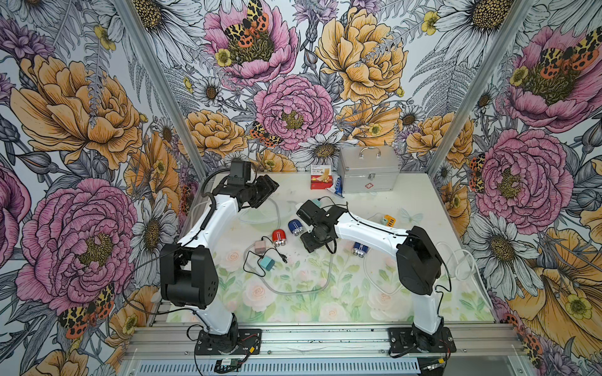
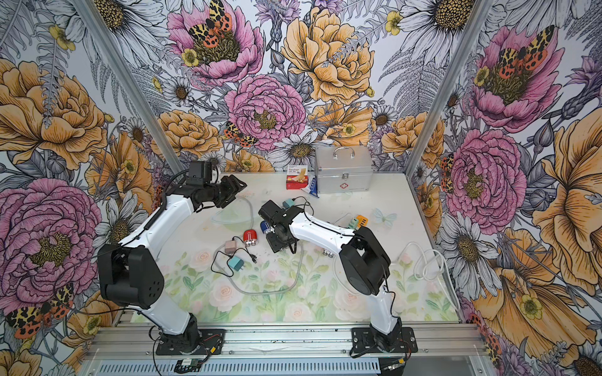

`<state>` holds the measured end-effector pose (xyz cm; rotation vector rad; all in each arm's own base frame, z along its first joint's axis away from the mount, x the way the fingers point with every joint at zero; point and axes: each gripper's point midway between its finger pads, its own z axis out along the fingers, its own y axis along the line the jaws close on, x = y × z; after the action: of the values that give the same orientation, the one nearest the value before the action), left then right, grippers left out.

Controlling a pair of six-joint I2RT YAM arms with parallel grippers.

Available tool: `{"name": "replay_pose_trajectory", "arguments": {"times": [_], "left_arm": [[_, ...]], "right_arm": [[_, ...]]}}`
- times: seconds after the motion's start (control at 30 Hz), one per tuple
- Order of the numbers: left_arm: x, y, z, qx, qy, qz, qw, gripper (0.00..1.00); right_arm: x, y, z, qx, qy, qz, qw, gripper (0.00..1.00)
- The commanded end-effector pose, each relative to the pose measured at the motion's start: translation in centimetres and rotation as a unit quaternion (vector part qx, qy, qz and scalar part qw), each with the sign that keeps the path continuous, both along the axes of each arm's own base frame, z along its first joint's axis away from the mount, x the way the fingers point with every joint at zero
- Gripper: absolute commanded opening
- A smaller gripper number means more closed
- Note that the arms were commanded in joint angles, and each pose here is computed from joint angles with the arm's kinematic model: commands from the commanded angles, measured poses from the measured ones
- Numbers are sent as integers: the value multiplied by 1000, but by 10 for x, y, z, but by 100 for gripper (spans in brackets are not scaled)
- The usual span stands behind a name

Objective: Unplug the electric shaver
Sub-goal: Place the electric shaver at the center of the board.

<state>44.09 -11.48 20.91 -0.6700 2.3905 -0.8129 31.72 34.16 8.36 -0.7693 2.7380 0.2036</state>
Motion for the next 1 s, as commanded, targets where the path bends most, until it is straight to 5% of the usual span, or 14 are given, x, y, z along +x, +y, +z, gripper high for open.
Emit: {"name": "replay_pose_trajectory", "arguments": {"times": [0.0,0.53,0.73,0.97], "left_arm": [[-10,11,-1,17,-6,2,1000,74],[-18,29,-2,24,-3,21,999,74],[-16,32,0,29,0,22,999,74],[-3,32,7,29,-3,20,999,74]], "right_arm": [[17,17,0,13,-22,-7,1000,24],[42,30,-49,-27,-24,-2,999,29],[41,37,-39,-13,-26,20,999,57],[46,36,7,18,-55,29,998,66]]}}
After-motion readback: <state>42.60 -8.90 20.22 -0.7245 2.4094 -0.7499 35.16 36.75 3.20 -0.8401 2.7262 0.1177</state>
